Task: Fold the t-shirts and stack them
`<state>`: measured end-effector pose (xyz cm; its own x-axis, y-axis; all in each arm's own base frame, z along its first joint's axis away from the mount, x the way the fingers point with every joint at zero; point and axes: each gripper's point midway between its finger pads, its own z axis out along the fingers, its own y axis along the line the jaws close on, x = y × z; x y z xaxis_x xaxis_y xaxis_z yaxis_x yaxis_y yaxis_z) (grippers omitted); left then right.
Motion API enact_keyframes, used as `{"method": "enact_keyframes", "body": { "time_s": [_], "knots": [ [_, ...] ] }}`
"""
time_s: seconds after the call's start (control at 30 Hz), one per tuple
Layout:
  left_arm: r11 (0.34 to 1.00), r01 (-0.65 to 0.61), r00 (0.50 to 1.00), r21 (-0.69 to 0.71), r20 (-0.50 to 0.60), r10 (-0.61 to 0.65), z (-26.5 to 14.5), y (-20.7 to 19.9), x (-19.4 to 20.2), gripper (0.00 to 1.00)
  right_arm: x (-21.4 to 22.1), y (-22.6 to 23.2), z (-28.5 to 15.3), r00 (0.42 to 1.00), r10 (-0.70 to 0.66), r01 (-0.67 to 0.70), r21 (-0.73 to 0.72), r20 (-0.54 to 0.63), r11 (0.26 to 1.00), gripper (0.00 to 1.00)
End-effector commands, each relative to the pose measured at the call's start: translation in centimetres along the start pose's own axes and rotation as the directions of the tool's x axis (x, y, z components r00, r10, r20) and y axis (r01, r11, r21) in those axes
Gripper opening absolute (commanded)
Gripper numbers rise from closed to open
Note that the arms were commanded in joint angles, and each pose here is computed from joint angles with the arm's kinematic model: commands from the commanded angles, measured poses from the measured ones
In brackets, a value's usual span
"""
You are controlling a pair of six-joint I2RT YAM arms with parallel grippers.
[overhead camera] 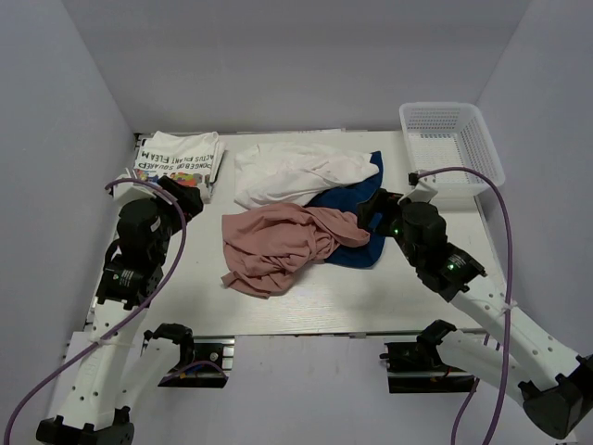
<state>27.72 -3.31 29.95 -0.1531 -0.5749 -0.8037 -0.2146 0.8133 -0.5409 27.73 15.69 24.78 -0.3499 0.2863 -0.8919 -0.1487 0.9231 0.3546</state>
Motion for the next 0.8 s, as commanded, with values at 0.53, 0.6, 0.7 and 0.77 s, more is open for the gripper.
{"method": "enact_keyframes", "body": {
  "time_s": [0.53, 0.6, 0.7, 0.77],
  "knots": [
    [0.992, -0.032, 0.988, 0.125, -0.143, 0.05, 2.6, -1.4, 5.0, 1.0, 7.1, 2.8, 3.2, 0.899, -0.378, 0.329, -0.232, -0.219, 0.916, 0.9],
    [0.993, -0.046, 0.985, 0.113, -0.161, 0.064, 3.1, -1.4, 5.2, 1.0, 9.1, 4.9, 4.9, 0.851, -0.444, 0.357, -0.31, -0.281, 0.881, 0.9],
    [0.993, -0.05, 0.982, 0.103, -0.175, 0.068, 3.4, -1.4, 5.4, 1.0, 12.4, 7.8, 6.2, 0.804, -0.514, 0.381, -0.406, -0.297, 0.831, 0.9],
    [0.991, -0.06, 0.98, 0.117, -0.182, 0.081, 3.4, -1.4, 5.8, 1.0, 12.9, 10.7, 6.2, 0.796, -0.538, 0.375, -0.47, -0.279, 0.799, 0.9]
  ]
}}
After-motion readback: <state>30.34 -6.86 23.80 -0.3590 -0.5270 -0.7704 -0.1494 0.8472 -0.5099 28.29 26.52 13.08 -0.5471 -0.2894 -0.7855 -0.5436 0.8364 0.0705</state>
